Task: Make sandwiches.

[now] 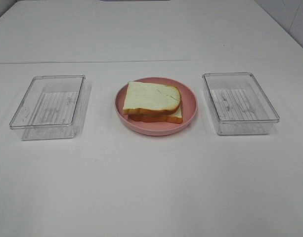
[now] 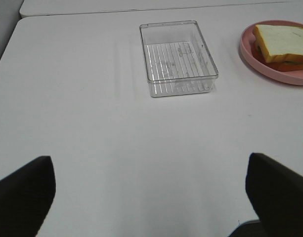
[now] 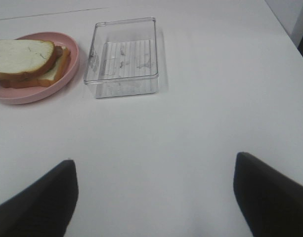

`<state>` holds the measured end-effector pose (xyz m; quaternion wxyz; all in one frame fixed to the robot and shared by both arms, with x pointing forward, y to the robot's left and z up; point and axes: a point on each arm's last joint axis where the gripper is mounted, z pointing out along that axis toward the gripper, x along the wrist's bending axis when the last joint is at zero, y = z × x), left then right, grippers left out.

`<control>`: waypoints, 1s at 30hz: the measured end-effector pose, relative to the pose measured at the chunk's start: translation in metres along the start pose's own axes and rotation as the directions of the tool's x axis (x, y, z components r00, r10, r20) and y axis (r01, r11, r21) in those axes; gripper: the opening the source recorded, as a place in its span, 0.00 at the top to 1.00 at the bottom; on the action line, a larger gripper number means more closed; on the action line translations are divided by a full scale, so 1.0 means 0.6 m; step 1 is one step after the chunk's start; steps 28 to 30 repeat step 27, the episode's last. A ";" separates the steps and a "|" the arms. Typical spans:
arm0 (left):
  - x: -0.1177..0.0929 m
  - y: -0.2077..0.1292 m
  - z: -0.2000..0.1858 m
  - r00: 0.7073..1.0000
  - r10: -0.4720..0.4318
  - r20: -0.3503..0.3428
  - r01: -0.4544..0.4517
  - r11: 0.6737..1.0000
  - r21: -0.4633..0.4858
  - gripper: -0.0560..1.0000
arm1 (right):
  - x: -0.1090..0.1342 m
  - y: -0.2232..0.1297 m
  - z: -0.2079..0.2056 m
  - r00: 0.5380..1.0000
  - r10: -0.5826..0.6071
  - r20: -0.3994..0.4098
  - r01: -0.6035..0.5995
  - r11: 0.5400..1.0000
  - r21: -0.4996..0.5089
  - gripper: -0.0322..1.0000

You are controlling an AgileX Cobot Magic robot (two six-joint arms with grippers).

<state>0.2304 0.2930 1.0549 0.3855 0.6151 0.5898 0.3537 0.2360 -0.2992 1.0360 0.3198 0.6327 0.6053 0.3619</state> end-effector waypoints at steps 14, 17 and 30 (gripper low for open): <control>0.000 0.000 0.000 1.000 0.000 0.000 0.000 1.000 0.000 0.01 | 0.000 0.000 0.000 1.000 0.013 0.020 -0.013 1.000 -0.002 0.19; 0.000 0.000 0.000 1.000 0.000 0.000 0.000 1.000 0.000 0.01 | 0.001 0.000 0.000 1.000 0.015 0.015 -0.015 1.000 -0.001 0.19; 0.000 0.000 0.000 1.000 0.000 0.000 0.000 1.000 0.000 0.01 | 0.001 0.000 0.000 1.000 0.015 0.015 -0.015 1.000 -0.001 0.19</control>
